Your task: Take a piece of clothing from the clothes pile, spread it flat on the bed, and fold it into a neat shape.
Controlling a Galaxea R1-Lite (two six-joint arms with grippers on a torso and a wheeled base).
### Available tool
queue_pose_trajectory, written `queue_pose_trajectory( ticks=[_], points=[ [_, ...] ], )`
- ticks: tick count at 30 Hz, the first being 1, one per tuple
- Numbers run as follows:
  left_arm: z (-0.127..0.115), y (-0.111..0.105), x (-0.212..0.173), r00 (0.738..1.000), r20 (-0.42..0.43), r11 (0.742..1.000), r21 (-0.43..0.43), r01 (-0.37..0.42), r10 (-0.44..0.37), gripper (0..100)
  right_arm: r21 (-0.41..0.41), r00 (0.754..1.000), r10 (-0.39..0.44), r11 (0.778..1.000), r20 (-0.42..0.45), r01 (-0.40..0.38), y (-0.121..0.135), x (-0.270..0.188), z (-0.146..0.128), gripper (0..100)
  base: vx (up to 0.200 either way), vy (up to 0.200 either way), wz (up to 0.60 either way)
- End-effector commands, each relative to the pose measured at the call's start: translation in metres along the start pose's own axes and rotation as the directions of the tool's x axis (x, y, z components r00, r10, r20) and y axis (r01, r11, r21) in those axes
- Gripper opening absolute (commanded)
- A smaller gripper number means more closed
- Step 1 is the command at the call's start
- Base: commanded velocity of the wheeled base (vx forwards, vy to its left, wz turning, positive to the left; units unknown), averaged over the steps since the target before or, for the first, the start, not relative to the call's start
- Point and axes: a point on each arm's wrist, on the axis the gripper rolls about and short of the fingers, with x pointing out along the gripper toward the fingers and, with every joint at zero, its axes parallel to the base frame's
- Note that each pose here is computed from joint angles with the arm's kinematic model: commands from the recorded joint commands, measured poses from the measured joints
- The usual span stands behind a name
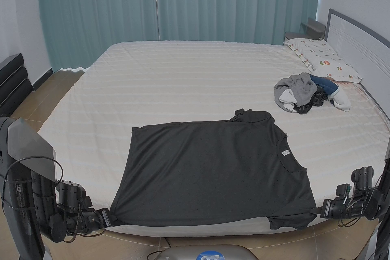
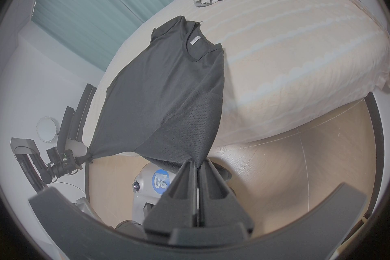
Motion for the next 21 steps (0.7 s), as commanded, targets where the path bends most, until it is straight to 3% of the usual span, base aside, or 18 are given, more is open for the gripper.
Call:
queue_pose_trajectory(
  ticks=[1,9,14,18,21],
  points=[
    [-0.004,-0.005,-0.015,1.000,-0.029,0.998,0.056,-0.010,0.012,0,0.006,1.000,-0.009,1.000,0.001,0.009,-0.001,-0.005,-0.003,0,0.000,0.000,0.00],
    [-0.007,-0.007,-0.014,0.999,-0.036,0.996,0.084,-0.029,0.032,0,0.007,1.000,-0.015,1.000,-0.004,0.015,-0.002,-0.009,-0.004,0,0.000,0.000,0.00],
    [0.000,-0.011,-0.018,1.000,0.012,0.997,0.082,-0.007,0.006,0,-0.005,0.999,0.009,1.000,0.044,-0.008,0.002,-0.014,0.001,0,0.000,0.000,0.00],
    [0.020,-0.021,-0.024,0.988,0.137,0.998,0.002,0.069,-0.069,0,-0.033,0.986,0.087,0.996,0.141,-0.083,0.007,-0.013,0.020,0,0.000,0.000,0.00],
    [0.040,-0.033,-0.028,0.963,0.239,0.980,-0.122,0.156,-0.124,0,-0.012,0.970,0.115,0.993,0.214,-0.115,0.010,-0.011,0.035,0,0.000,0.000,0.00]
  ],
)
